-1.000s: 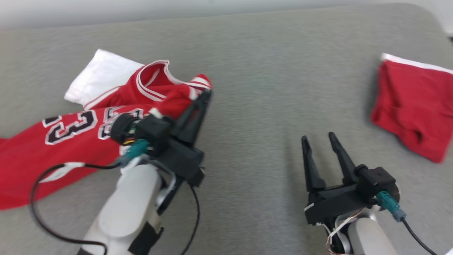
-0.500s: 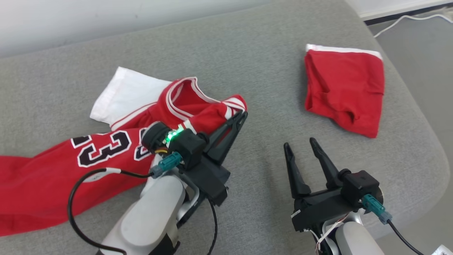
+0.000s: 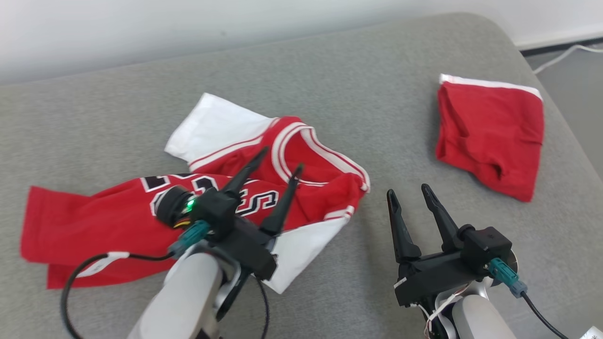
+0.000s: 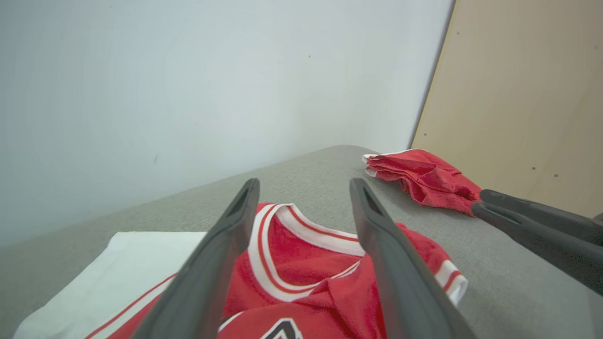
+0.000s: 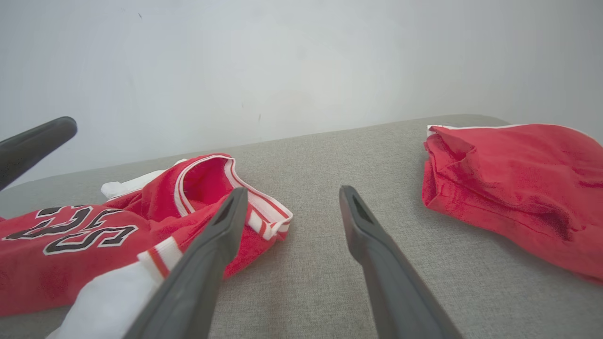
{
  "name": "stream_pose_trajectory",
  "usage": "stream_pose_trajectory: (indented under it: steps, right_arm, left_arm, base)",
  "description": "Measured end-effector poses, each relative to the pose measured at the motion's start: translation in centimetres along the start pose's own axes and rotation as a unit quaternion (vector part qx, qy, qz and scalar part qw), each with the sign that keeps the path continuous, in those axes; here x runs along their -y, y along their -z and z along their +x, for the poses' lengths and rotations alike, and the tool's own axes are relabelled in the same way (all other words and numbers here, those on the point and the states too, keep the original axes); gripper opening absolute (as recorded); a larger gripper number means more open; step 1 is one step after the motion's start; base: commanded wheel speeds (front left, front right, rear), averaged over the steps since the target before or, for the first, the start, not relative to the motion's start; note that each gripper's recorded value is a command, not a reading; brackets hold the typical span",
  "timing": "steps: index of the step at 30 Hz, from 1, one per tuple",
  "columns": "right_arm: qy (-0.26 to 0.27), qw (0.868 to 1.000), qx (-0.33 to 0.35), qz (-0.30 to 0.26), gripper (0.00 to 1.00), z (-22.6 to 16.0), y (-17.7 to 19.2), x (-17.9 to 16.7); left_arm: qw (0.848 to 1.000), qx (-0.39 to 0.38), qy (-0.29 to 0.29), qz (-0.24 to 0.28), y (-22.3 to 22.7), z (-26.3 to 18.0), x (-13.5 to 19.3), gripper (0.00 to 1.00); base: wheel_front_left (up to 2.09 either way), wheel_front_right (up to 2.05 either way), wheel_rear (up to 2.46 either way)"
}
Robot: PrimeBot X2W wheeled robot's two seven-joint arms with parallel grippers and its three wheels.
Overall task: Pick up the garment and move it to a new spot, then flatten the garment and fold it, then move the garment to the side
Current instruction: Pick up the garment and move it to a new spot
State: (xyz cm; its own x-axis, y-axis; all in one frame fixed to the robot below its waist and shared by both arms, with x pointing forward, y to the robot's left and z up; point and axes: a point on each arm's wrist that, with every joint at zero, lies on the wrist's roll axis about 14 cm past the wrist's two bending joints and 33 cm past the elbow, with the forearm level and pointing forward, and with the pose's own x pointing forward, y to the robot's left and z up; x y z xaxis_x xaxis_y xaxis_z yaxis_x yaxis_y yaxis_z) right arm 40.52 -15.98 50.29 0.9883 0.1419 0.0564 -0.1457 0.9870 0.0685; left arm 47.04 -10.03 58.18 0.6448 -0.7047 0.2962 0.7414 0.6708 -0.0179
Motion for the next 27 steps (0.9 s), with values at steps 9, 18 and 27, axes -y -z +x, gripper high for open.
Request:
stream_pose_trajectory:
  steps: [9, 18, 27]
  right_arm:
    - [-0.038, 0.999, 0.007, 0.009, 1.0, 0.4, -0.2, -2.8]
    - [-0.068, 0.997, 0.021, 0.013, 1.0, 0.2, -1.2, -5.1]
    - [-0.089, 0.995, 0.039, 0.015, 1.0, 0.1, -2.4, -6.6]
  left_arm:
    - [0.981, -0.026, -0.184, 0.051, -0.6, -8.2, -9.6, 1.0]
    - [0.94, -0.061, -0.325, 0.082, -1.1, -18.6, -14.1, 1.0]
    - [0.913, -0.083, -0.39, 0.088, -1.2, -24.8, -14.2, 1.0]
  base:
    - [0.0, 0.0, 0.0]
    - [0.0, 0.0, 0.0]
    - [0.0, 0.0, 0.0]
